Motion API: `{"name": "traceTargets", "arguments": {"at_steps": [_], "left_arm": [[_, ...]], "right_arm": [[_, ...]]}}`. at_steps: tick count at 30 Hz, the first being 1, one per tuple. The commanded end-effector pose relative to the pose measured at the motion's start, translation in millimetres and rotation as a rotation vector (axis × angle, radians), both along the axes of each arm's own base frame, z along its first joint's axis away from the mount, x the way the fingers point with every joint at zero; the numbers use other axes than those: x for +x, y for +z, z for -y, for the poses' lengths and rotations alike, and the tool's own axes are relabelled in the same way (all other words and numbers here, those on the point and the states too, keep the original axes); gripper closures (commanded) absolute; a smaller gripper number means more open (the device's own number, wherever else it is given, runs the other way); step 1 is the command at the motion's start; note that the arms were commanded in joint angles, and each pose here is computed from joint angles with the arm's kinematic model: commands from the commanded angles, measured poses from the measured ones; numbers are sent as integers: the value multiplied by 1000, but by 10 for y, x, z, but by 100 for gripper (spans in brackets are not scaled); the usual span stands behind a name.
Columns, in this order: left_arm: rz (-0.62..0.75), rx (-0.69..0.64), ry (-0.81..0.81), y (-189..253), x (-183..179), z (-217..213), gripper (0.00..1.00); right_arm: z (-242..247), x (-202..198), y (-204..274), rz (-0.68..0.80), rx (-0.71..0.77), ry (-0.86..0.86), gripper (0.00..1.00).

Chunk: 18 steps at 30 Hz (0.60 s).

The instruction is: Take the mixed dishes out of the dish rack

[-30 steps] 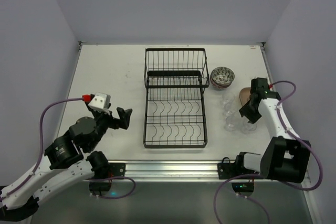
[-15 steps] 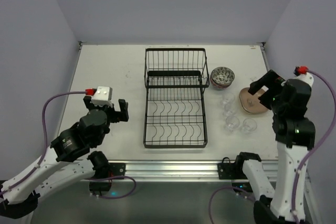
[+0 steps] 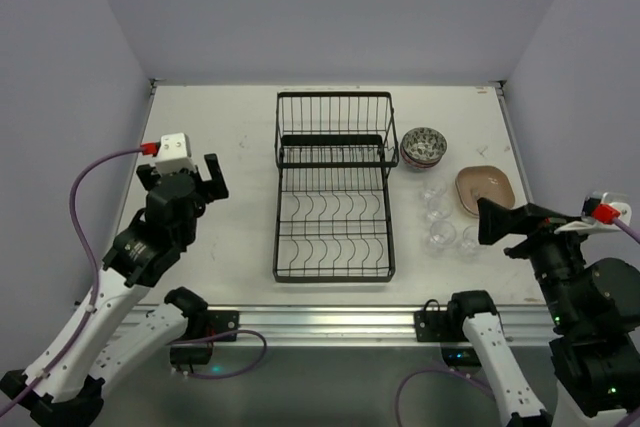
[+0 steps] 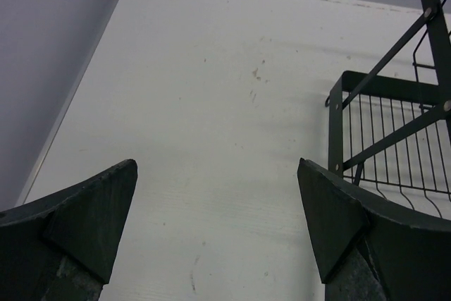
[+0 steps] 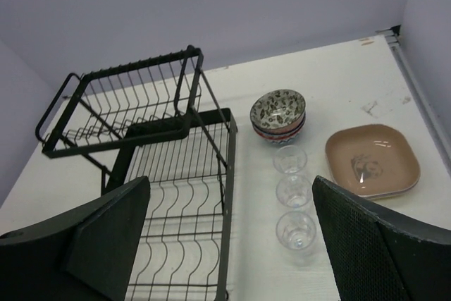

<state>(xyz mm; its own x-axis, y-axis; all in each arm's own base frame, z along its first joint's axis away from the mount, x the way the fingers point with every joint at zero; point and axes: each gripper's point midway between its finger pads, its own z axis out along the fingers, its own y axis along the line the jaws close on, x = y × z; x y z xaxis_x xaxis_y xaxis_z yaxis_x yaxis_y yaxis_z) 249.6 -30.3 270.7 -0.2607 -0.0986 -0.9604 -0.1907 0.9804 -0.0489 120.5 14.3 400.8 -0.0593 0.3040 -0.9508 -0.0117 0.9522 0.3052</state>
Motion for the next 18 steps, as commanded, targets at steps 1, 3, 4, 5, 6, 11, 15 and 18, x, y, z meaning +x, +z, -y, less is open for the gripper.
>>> {"name": "traceTargets", "arguments": {"at_steps": [1, 3, 4, 5, 6, 11, 15, 18], "left_arm": [[115, -76, 7, 452, -56, -48, 0], [92, -53, 16, 416, -93, -88, 0], [79, -38, 17, 396, -105, -103, 0], [55, -15, 29, 349, -139, -148, 0], [44, 2, 32, 333, -160, -172, 0], [70, 0, 24, 403, -309, -260, 0], [93, -6, -3, 476, -361, -255, 0], [104, -3, -2, 495, -371, -269, 0]], "right_arm": [[-50, -64, -206, -52, -40, 68, 1], [-71, -133, -279, -39, -41, 90, 1], [-101, -106, -397, -65, -43, 107, 1], [-122, -113, -445, -69, -45, 123, 1], [-138, -136, -478, -60, -48, 137, 1], [-49, -124, -595, -65, -63, 95, 1], [85, -152, -527, -34, -86, 36, 1], [268, -191, -499, -16, -122, -38, 1]]}}
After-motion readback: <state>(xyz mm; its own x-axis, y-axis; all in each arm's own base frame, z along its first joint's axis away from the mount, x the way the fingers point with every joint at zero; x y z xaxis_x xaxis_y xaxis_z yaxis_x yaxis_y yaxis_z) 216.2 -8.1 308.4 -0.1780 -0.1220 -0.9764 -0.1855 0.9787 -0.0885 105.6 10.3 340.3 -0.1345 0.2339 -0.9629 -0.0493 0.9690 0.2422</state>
